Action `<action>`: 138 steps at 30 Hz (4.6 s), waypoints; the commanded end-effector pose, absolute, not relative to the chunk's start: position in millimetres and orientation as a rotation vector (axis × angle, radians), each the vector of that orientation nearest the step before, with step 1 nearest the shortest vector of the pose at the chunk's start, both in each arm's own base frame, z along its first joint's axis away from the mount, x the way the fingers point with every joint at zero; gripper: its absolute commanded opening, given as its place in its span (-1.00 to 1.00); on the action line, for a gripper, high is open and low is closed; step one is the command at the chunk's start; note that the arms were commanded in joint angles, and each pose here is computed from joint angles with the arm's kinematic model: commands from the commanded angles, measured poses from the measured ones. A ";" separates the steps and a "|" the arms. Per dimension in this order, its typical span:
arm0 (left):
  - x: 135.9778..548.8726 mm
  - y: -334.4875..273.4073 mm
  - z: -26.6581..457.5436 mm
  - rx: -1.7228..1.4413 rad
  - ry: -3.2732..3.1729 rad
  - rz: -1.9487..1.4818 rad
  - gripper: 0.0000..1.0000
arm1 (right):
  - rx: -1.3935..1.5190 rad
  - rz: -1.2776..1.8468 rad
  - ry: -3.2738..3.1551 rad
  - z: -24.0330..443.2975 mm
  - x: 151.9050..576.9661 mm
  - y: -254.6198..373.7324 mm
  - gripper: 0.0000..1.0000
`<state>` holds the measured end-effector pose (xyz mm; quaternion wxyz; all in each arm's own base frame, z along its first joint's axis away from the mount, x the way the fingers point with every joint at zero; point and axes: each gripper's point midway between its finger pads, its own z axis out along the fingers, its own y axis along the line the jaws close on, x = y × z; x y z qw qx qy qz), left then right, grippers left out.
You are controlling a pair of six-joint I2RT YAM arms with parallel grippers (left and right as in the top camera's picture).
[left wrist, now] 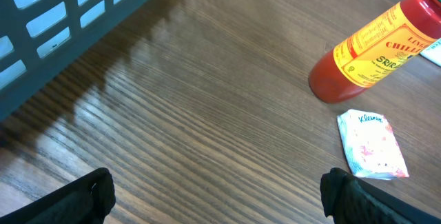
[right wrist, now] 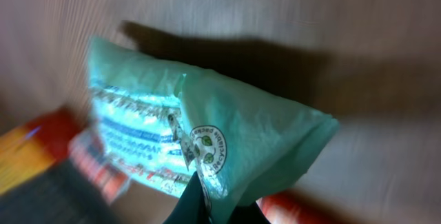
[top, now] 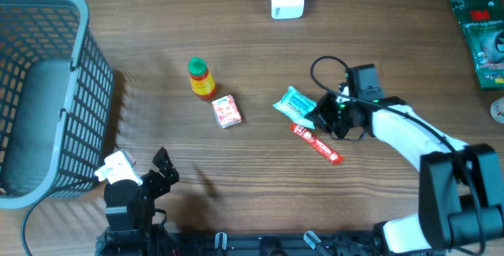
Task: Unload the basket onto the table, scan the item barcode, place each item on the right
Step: 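Return the right gripper and grasp the green wipes pack, then lift the wipes pack and hold it under the white scanner, then carry the wipes pack to the right edge and release it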
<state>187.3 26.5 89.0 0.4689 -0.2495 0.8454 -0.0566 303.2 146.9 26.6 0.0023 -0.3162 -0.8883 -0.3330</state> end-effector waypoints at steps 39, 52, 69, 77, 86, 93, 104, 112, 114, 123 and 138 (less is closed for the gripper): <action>187.2 28.9 88.3 -0.618 2.067 -0.124 1.00 | -1.640 -0.878 -1.127 117.6 271.7 164.2 -0.91; 187.2 28.9 88.3 -0.618 2.067 -0.124 1.00 | -1.675 -0.915 -1.277 102.4 274.6 158.3 -0.91; 187.2 28.9 88.3 -0.618 2.067 -0.124 1.00 | -0.013 -1.719 -2.987 110.0 334.5 175.1 -0.91; 187.2 28.9 88.3 -0.618 2.067 -0.124 1.00 | 0.043 -2.203 -3.081 188.5 402.1 209.9 -0.91; 187.2 28.9 88.3 -0.618 2.067 -0.124 1.00 | -0.093 -2.291 -3.144 208.4 517.1 220.7 -0.91; 187.2 28.9 88.3 -0.618 2.067 -0.124 1.00 | -0.532 -2.248 -3.116 153.7 622.8 222.4 -0.91; 187.2 28.9 88.3 -0.618 2.067 -0.124 1.00 | -0.556 -2.169 -3.174 136.5 636.6 217.8 -0.91; 187.2 28.9 88.3 -0.618 2.067 -0.124 1.00 | -0.769 -1.649 -3.521 211.7 614.6 60.7 -0.91; 187.2 28.9 88.3 -0.618 2.067 -0.124 1.00 | -1.051 -1.368 -3.560 202.6 606.1 6.6 -0.91; 187.2 28.9 88.3 -0.618 2.067 -0.124 1.00 | -1.924 -0.172 -3.202 84.5 513.0 -203.4 -0.75; 187.2 28.9 88.3 -0.618 2.067 -0.124 1.00 | -1.658 -0.521 -3.316 177.0 469.6 -182.5 0.60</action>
